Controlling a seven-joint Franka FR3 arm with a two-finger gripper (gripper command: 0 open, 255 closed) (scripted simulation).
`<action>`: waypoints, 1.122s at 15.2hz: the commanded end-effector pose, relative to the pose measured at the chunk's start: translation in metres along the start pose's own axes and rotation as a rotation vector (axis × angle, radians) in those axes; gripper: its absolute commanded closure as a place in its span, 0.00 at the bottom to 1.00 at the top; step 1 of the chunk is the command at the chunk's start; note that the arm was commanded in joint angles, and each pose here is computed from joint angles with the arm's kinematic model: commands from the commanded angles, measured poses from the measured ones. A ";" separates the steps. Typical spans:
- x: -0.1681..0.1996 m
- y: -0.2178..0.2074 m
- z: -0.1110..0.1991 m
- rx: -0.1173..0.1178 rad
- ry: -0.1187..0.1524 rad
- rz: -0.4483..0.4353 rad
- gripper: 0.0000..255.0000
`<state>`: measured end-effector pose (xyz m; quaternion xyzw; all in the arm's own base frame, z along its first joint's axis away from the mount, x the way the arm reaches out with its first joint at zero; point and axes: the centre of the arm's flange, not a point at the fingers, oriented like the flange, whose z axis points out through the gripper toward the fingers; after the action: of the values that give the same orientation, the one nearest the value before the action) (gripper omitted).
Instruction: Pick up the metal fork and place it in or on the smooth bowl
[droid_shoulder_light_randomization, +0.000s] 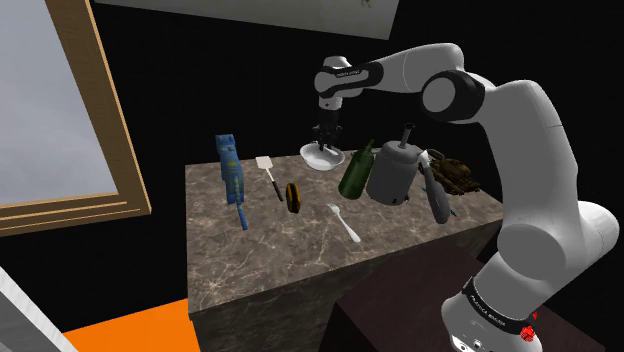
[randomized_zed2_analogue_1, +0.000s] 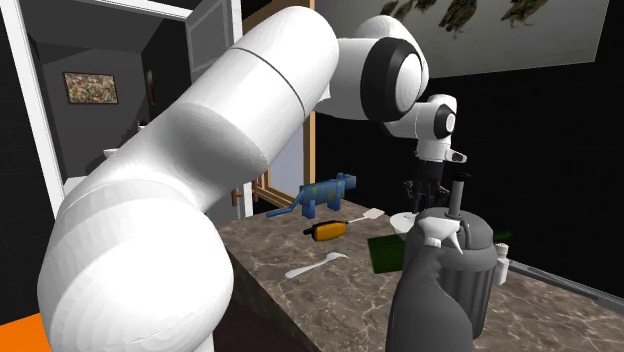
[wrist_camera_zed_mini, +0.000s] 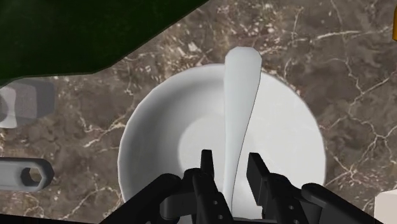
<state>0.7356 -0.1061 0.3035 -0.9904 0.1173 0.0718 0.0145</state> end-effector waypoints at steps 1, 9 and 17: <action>0.001 0.000 0.010 0.000 0.001 0.000 1.00; 0.002 0.000 0.014 0.000 0.001 0.000 1.00; 0.002 0.000 -0.013 0.000 0.001 0.000 0.00</action>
<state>0.7387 -0.1073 0.3056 -0.9904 0.1172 0.0712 0.0143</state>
